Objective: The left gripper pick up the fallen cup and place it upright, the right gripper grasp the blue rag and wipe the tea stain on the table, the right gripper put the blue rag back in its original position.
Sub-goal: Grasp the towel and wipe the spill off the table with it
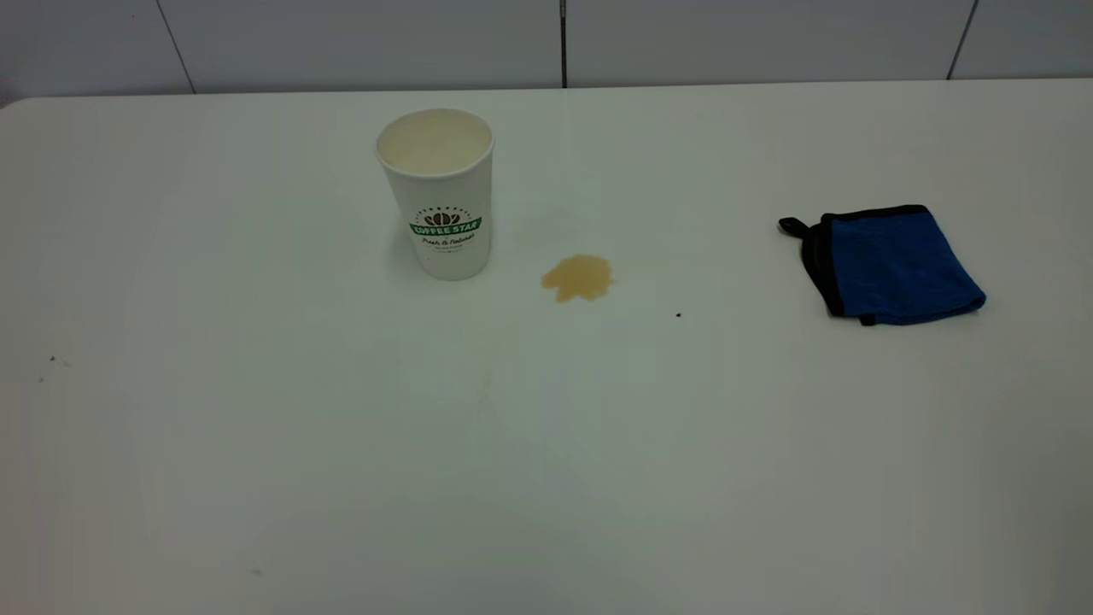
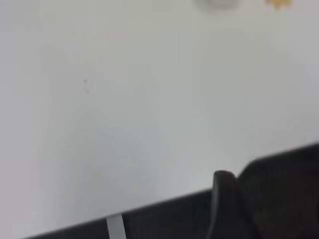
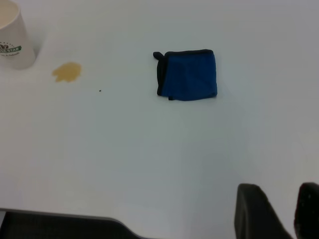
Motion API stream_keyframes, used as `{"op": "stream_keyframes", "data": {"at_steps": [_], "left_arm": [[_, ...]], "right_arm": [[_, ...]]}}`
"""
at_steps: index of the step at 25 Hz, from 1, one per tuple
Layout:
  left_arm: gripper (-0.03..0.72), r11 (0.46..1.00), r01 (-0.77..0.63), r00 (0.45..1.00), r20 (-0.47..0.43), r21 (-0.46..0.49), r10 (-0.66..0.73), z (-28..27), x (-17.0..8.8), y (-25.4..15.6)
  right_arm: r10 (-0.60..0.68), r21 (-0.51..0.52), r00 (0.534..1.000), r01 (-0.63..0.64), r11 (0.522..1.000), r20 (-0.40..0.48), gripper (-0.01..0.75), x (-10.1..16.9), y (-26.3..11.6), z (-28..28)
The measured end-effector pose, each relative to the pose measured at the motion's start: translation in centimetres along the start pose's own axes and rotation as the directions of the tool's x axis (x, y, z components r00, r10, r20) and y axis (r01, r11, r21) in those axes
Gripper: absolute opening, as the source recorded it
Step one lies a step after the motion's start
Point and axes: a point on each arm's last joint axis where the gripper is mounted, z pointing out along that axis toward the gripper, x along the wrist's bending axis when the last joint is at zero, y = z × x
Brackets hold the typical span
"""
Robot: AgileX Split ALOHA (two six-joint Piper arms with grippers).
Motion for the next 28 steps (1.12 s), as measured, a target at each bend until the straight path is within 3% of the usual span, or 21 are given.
{"op": "stream_keyframes", "data": {"at_steps": [6,28], "left_arm": [[0.456,0.998,0.060,0.995,-0.075,-0.009,-0.060,-0.17,-0.19,-0.28],[0.456,0.998,0.061,0.995,-0.076,-0.009,-0.062,-0.17,-0.19,-0.28]], "right_arm": [[0.005,0.000,1.000,-0.005,1.000,0.000,0.238,0.00,0.00,0.00],[0.022,-0.002,0.999,-0.022,1.000,-0.029,0.243,0.27,0.02,-0.01]]}}
